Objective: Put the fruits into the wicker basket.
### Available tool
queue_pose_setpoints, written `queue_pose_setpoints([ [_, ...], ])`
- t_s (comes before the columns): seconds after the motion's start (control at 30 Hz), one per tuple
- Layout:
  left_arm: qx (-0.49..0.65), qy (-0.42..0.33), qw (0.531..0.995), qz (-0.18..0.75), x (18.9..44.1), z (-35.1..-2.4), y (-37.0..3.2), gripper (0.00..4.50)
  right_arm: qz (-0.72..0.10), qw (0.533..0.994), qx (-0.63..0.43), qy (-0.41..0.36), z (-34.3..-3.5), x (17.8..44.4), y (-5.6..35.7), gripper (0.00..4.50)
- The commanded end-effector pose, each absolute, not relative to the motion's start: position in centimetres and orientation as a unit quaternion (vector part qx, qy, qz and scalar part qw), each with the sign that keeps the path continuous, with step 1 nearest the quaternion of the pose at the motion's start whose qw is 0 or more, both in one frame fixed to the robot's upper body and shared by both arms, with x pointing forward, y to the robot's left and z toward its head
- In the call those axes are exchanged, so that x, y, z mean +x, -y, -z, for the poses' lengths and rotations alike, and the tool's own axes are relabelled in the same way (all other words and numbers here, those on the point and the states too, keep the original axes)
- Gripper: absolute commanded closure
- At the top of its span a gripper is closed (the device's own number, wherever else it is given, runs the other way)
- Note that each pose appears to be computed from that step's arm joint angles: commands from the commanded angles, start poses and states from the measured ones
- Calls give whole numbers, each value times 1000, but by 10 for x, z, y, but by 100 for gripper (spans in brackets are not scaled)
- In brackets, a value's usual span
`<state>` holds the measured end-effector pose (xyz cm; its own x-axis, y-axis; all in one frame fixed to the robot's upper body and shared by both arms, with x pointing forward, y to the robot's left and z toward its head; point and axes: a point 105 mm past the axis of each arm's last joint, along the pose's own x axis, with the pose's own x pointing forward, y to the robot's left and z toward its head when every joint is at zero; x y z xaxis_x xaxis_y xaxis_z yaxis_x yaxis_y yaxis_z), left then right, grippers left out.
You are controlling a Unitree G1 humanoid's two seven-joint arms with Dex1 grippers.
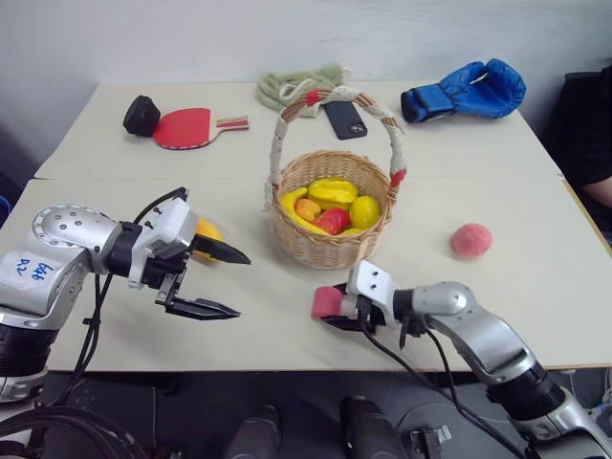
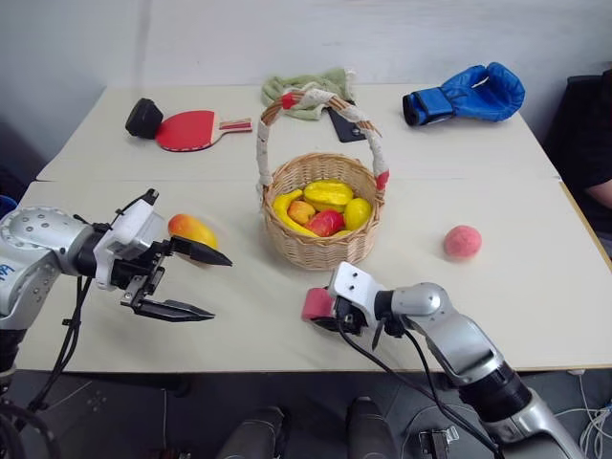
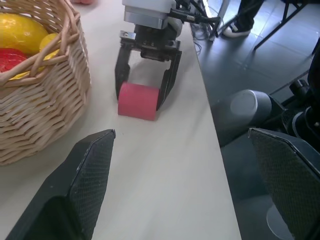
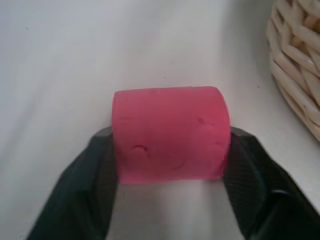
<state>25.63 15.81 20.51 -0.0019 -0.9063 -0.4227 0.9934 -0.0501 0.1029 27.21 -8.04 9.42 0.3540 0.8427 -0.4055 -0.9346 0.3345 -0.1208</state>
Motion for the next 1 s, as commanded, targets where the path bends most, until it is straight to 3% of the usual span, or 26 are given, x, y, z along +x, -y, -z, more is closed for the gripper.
queue_pose_setpoints([
  [0.03, 182, -76, 676, 710, 256, -219, -147, 0, -512, 851, -77, -85, -137, 257, 105, 265],
  [0.13, 167, -59, 675, 716, 258, -222, -140, 0, -401, 912, -23, -87, -147, 250, 160, 265],
  [0.27, 151, -41, 675, 721, 261, -223, -128, 0, -182, 976, -12, -121, -142, 233, 267, 265],
  [0.37, 151, -36, 673, 723, 264, -221, -122, 0, -63, 986, -20, -155, -129, 215, 324, 265],
  [0.47, 150, -31, 673, 724, 267, -221, -119, 0, 14, 985, -12, -171, -116, 210, 356, 265],
  [0.53, 149, -29, 673, 724, 268, -221, -118, 0, 50, 984, 5, -169, -110, 211, 369, 208],
  [0.73, 147, -31, 688, 710, 271, -219, -120, 0, 27, 987, 11, -155, -122, 214, 363, 14],
  [0.87, 120, -36, 743, 657, 274, -220, -137, 0, -53, 989, -54, -131, -161, 217, 340, 6],
  [1.0, 88, -72, 830, 546, 272, -212, -174, 0, -249, 958, -121, -77, -218, 218, 262, 6],
])
